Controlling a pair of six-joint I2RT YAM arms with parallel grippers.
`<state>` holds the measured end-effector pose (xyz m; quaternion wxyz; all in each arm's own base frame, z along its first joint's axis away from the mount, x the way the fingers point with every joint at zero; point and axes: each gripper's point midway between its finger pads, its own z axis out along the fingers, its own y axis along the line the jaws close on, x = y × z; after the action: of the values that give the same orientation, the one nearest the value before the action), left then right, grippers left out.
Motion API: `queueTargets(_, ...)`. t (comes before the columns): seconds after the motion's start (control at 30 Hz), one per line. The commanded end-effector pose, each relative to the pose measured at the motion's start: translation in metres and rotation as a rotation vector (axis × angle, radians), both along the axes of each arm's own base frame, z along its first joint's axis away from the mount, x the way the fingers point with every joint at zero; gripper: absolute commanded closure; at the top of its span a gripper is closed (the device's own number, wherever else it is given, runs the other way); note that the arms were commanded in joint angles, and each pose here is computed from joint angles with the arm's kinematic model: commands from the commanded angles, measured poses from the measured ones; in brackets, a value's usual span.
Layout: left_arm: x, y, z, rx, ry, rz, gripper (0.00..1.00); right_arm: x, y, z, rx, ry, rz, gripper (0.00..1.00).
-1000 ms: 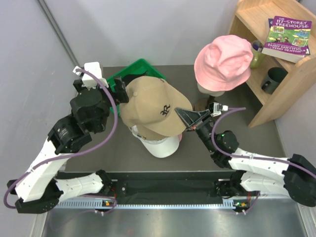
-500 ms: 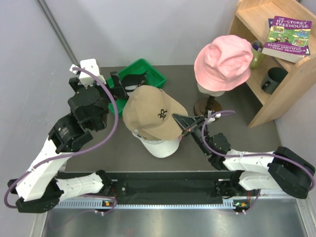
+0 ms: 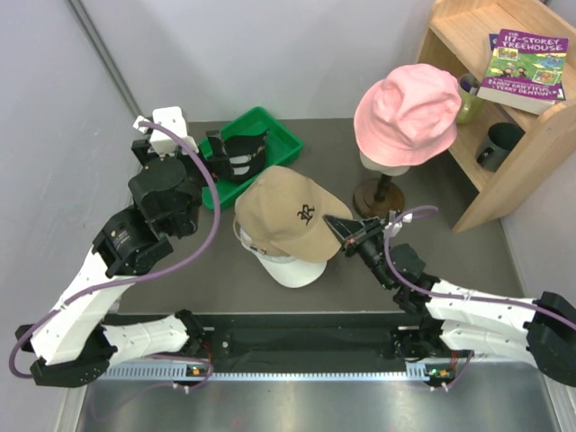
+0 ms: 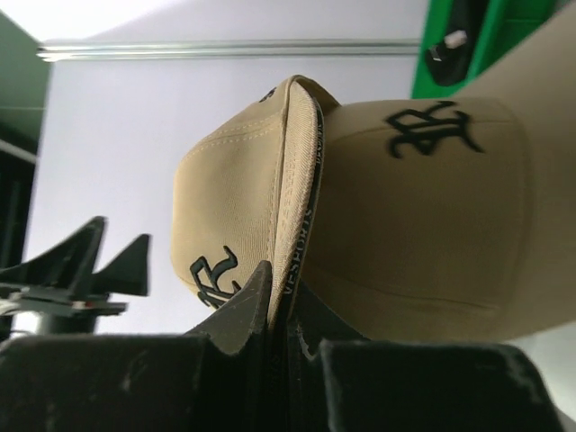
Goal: Stack the hats
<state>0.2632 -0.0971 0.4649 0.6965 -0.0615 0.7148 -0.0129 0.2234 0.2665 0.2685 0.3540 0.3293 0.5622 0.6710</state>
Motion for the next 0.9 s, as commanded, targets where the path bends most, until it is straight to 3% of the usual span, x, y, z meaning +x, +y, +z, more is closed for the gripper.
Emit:
queueTargets(0.0,0.005,-0.007,0.007,-0.027,-0.031,-0.015,0.01,-0.002,0.01,-0.015,-0.059,0.059,0.031,1.0)
queueTargets(0.33,0.009,-0.02,-0.001,-0.036,-0.018,-0.062,0.01,-0.003,0.024,-0.028,-0.132,0.09,0.076,1.0)
queueTargets(0.57,0.027,-0.048,-0.058,-0.019,0.101,-0.18,0.01,-0.002,0.007,-0.063,-0.148,0.171,0.024,1.0)
queueTargets(0.7,0.05,-0.031,-0.098,-0.082,0.214,-0.161,0.01,-0.004,-0.01,-0.084,-0.255,0.203,-0.024,1.0)
queueTargets(0.87,0.058,-0.013,-0.128,-0.185,0.276,-0.15,0.01,-0.008,-0.025,-0.097,-0.245,0.221,-0.053,1.0)
